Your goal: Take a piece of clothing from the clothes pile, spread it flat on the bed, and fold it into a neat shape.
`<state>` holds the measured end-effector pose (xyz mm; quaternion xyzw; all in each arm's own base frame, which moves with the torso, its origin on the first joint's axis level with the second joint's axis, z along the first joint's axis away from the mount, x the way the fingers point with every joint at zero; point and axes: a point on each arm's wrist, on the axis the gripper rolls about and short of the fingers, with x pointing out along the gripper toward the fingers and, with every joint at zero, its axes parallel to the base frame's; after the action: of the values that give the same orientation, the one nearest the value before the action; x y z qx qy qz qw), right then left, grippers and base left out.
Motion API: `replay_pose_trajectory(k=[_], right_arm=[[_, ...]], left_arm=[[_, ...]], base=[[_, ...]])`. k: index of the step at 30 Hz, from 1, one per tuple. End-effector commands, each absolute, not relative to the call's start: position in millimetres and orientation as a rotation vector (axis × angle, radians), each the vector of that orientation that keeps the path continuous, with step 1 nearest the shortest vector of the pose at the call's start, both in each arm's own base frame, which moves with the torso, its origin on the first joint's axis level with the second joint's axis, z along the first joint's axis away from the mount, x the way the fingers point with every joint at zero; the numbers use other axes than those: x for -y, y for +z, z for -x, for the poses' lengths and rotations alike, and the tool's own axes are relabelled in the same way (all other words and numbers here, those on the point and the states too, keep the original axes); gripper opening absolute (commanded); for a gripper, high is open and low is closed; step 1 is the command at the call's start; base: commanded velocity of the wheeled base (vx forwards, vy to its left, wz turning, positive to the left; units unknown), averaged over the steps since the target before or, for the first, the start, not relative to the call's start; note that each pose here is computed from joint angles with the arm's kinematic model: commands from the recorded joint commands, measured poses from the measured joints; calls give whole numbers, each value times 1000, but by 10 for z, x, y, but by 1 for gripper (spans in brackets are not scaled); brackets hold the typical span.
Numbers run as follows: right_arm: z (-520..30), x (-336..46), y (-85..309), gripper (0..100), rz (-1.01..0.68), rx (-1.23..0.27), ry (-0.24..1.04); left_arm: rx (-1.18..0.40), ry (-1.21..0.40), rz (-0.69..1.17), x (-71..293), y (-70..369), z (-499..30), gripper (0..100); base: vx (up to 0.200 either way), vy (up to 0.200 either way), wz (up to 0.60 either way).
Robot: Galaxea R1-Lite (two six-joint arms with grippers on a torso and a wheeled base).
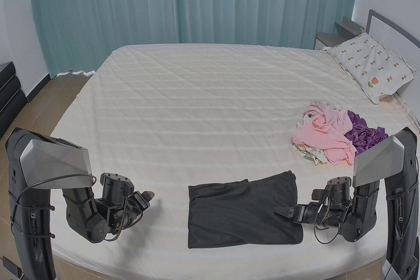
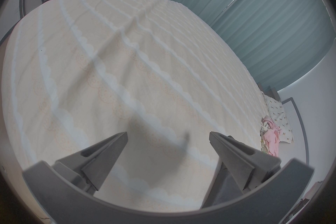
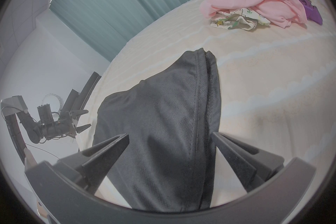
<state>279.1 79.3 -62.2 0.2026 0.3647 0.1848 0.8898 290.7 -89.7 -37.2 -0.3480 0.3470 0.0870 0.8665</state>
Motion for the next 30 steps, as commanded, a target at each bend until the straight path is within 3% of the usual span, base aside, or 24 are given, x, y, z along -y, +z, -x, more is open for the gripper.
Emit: replay_pose_trajectory(k=[1,9,20,30], right_arm=[[-2816,-809,-679,100,-417,-765,377],[-2849,-756,-709,100,-413,-759,358],[-2916,-988,-681,100,-387,-792,427],[-2905,-926,-776,100,-346,-799,337]], left_arm=[[-725,182,730,898,-368,-2909,100],[-727,184,729,894,-381,-2913,100],[-722,185,732,890,-379,-2930,100],[-728,195,731,865,-389,-2913,100]], base=[[0,0,0],[0,0,0],[0,0,0],[0,0,0]])
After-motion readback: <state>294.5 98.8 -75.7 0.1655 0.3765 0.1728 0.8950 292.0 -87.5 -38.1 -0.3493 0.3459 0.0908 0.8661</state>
